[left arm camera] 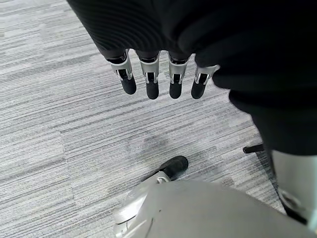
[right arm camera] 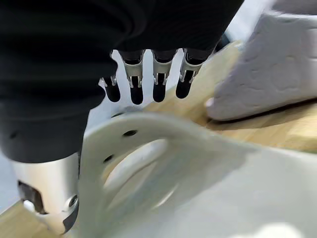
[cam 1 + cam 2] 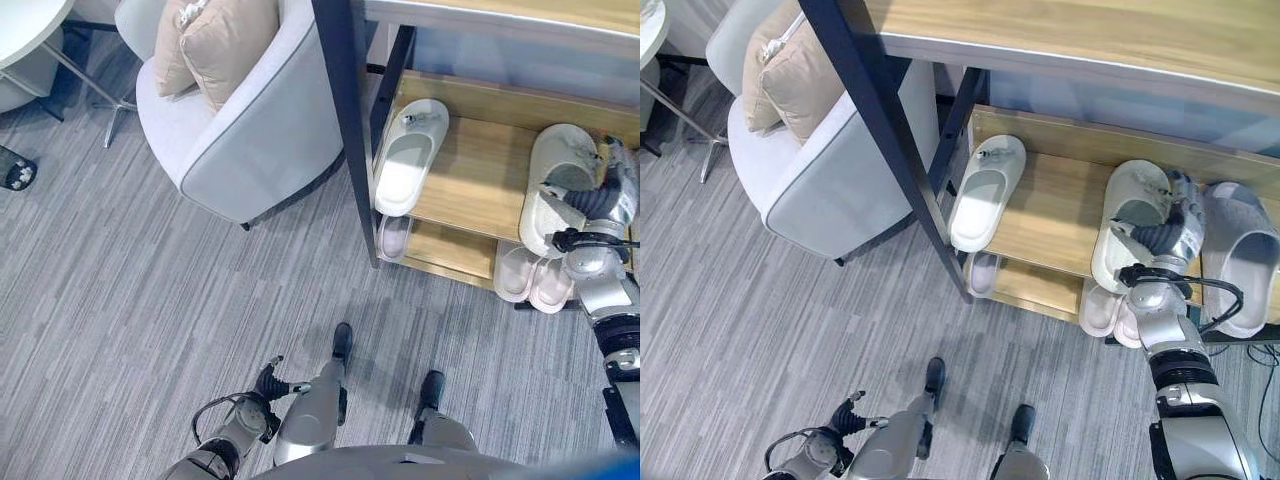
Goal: Arrange the slippers neatly on the shoe rack.
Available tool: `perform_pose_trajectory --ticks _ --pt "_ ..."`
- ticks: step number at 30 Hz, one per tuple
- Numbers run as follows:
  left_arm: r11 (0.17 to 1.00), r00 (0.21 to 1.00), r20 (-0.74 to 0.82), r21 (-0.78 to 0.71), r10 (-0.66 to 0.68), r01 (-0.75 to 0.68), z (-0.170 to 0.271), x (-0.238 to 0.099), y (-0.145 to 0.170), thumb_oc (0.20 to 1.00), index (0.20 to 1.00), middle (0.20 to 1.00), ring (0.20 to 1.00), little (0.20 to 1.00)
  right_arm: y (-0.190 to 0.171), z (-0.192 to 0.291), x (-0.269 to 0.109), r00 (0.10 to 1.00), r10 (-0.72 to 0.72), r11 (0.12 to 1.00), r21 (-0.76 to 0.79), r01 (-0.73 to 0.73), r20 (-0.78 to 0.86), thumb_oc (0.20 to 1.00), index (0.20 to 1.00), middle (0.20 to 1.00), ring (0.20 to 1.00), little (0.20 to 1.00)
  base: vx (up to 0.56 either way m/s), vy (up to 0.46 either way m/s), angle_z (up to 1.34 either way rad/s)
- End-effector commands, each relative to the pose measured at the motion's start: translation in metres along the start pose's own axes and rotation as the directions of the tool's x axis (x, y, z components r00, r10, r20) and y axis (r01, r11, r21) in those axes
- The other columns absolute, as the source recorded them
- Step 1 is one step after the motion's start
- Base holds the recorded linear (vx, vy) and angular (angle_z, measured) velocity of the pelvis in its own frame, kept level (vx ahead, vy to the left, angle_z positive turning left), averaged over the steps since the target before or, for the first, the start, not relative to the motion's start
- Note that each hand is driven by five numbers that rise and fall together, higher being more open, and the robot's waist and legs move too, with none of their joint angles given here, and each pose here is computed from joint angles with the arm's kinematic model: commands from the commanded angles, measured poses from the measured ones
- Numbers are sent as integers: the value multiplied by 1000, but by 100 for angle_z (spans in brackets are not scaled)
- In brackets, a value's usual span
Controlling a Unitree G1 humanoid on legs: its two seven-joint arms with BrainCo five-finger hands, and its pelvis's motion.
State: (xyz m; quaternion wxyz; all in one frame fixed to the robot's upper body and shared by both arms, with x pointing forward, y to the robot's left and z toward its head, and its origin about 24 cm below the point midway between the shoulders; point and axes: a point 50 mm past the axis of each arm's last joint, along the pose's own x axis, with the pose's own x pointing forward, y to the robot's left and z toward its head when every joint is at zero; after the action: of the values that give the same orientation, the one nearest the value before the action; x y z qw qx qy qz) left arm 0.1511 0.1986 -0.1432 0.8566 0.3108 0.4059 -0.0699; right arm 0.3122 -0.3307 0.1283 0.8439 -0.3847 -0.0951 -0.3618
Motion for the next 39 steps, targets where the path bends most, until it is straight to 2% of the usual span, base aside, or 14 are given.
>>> perform_pose_trajectory --ticks 1,7,19,20,21,30,35,39 --pt "999 999 -45 39 -29 31 -9 -3 -13 1000 1000 1000 1000 1000 -23 -2 9 992 -124 992 38 124 -3 1000 1000 1000 1000 1000 52 1 2" --pt "1000 998 -60 23 -2 4 -11 -4 -11 1000 1000 1000 1000 1000 -18 -25 -2 982 -133 989 43 140 -131 1000 1000 1000 1000 1000 16 -3 2" --pt "999 998 -60 32 27 -25 -10 -2 -5 1000 1000 1000 1000 1000 -11 -24 0 974 -119 981 126 145 -192 1000 1000 1000 1000 1000 13 9 9" --pt "999 998 -61 31 28 -26 -10 -2 -5 1000 1000 1000 1000 1000 -10 -25 0 974 -114 982 124 139 -196 558 558 558 558 558 13 20 12" --pt "999 998 -62 30 28 -26 -10 -2 -5 1000 1000 1000 1000 1000 -10 -25 0 974 -114 984 116 139 -197 200 200 200 200 200 9 10 11" --pt "999 997 -69 13 42 -41 -10 -2 -5 1000 1000 1000 1000 1000 4 -30 -12 970 -70 988 117 100 -233 200 200 200 200 200 0 19 4" --pt "999 996 -76 11 36 -36 -12 -3 -7 1000 1000 1000 1000 1000 7 -25 -15 979 -57 992 101 77 -194 200 200 200 200 200 -2 32 6" --pt "999 997 -72 22 36 -35 -10 -2 -6 1000 1000 1000 1000 1000 4 -11 -12 985 -105 986 115 122 -139 200 200 200 200 200 -5 37 2"
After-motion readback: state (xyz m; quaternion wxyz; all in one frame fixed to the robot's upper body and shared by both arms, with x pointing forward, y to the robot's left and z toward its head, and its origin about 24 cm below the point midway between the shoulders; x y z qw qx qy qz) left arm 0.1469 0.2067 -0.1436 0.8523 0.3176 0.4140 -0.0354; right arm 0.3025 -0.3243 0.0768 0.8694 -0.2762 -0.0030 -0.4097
